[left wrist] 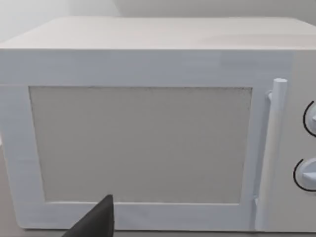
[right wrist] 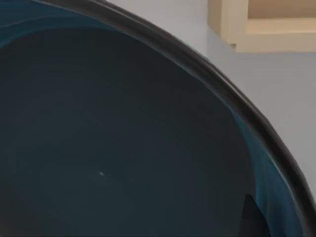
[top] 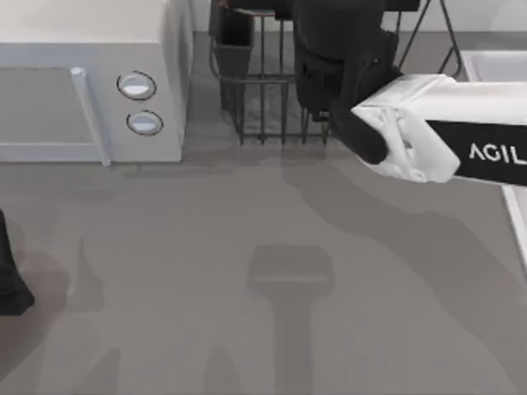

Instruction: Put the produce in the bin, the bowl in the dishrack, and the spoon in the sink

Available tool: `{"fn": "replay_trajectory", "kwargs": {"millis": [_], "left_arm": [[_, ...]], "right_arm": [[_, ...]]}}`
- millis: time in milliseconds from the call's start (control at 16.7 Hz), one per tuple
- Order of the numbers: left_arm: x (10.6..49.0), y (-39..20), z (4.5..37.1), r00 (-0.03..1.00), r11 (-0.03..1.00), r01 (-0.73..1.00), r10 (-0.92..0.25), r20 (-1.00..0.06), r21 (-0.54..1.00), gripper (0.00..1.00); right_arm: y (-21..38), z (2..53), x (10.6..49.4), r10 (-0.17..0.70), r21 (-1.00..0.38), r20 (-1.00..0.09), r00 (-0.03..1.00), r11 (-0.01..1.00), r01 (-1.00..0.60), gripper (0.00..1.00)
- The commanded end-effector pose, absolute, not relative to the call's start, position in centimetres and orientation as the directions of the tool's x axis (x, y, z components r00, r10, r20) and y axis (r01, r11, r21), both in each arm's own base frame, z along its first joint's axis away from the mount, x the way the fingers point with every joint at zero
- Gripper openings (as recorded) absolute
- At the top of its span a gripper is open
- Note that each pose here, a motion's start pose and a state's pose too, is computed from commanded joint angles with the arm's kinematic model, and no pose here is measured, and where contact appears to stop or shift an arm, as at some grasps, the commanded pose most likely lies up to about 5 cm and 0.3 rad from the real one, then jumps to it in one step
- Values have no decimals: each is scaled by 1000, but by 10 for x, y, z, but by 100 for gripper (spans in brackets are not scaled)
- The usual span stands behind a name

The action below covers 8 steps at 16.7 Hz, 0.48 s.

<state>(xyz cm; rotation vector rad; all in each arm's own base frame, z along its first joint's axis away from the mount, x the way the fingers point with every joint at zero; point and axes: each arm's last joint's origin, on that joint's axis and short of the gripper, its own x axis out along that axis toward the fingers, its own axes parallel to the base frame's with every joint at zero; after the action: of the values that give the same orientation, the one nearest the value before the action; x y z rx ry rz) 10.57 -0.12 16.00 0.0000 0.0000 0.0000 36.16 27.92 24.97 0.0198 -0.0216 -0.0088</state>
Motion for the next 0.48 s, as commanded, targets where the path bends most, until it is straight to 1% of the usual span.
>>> {"fn": "replay_trajectory", "kwargs": {"millis": [180, 420, 480], "left_arm": [[106, -1, 160, 1000, 1000, 0, 0, 0, 0, 100], [106, -1, 160, 1000, 1000, 0, 0, 0, 0, 100], [106, -1, 160, 1000, 1000, 0, 0, 0, 0, 100]], "right_arm": [[263, 220, 382, -10, 1, 1, 1000, 1000, 10, 0], [262, 219, 382, -10, 0, 0, 1000, 1000, 10, 0], [262, 219, 382, -10, 0, 0, 1000, 1000, 10, 8]]}}
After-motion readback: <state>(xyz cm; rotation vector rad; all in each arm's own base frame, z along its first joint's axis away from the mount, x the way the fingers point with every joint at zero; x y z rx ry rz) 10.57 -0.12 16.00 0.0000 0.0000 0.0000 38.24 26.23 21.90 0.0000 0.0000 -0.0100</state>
